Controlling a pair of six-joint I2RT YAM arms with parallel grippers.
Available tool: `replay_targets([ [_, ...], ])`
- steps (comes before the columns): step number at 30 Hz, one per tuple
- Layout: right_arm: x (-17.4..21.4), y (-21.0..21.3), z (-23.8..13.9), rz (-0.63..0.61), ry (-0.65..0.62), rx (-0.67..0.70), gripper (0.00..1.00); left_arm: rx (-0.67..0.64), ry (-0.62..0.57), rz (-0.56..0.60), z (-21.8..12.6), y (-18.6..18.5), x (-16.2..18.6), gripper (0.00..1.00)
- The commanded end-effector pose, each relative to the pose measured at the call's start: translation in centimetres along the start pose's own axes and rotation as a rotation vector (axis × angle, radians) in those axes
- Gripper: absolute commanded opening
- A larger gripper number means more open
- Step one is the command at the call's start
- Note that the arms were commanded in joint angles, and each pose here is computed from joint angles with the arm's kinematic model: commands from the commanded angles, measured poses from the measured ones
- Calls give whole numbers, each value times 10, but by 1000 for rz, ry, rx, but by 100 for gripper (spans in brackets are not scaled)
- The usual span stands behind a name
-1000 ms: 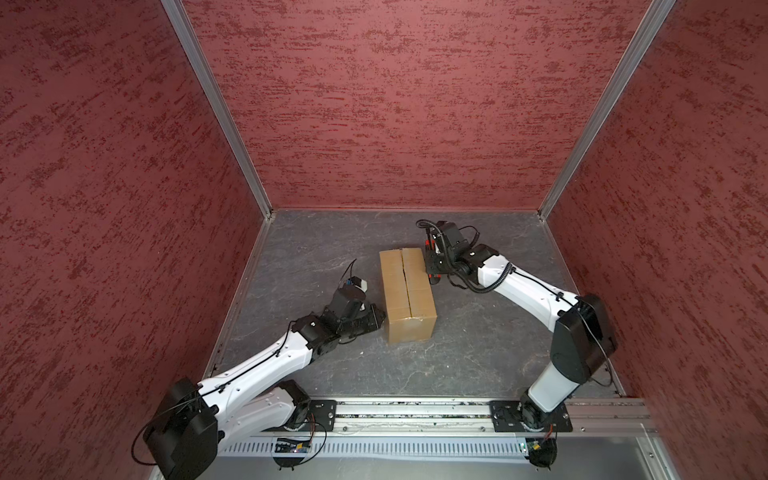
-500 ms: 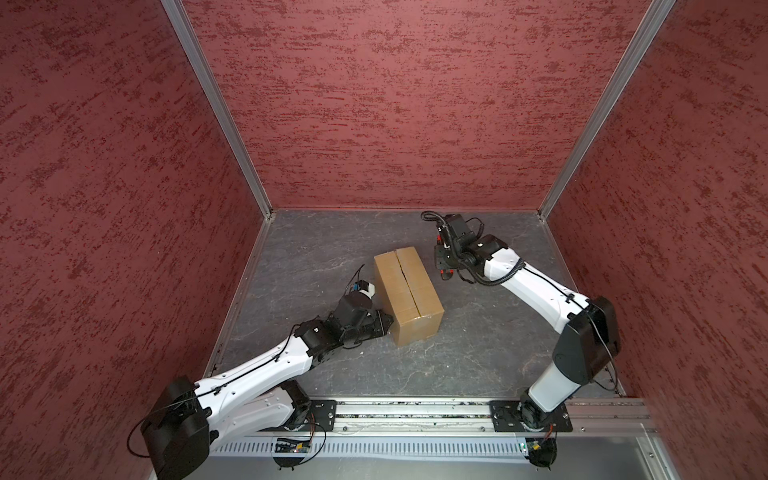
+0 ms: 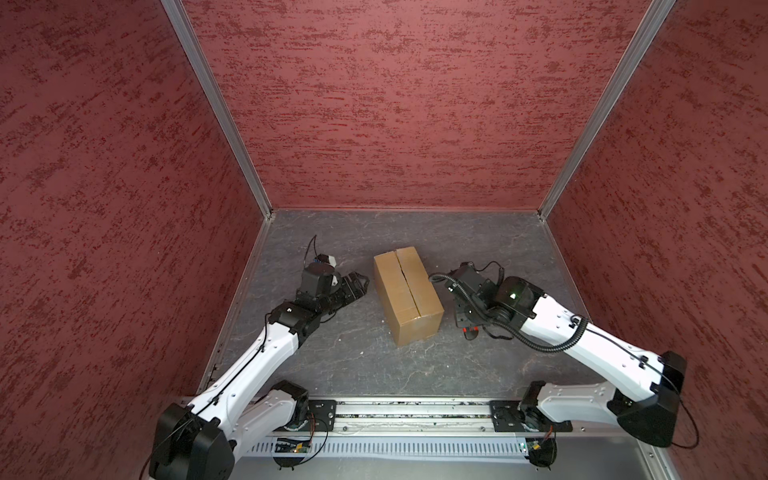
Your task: Unpack the express box
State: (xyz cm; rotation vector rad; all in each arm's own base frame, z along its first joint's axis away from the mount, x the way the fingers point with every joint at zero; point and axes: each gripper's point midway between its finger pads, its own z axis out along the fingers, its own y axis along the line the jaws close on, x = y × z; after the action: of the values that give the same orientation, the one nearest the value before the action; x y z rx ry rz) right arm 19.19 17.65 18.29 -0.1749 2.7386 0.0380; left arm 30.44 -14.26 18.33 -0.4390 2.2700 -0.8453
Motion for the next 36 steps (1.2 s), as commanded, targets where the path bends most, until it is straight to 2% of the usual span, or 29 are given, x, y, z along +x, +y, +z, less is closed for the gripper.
replay_targets([
  [1, 28, -8, -6, 37, 40, 68, 0, 90, -5, 30, 7, -16, -21, 99],
  [15, 82, 12, -14, 26, 145, 47, 0, 99, -8, 76, 61, -23, -56, 100],
  [25, 93, 24, -15, 29, 169, 19, 0, 111, -20, 94, 73, -30, -66, 100],
  [36, 93, 41, -18, -7, 179, -22, 0, 112, -8, 101, 85, -30, -61, 100],
])
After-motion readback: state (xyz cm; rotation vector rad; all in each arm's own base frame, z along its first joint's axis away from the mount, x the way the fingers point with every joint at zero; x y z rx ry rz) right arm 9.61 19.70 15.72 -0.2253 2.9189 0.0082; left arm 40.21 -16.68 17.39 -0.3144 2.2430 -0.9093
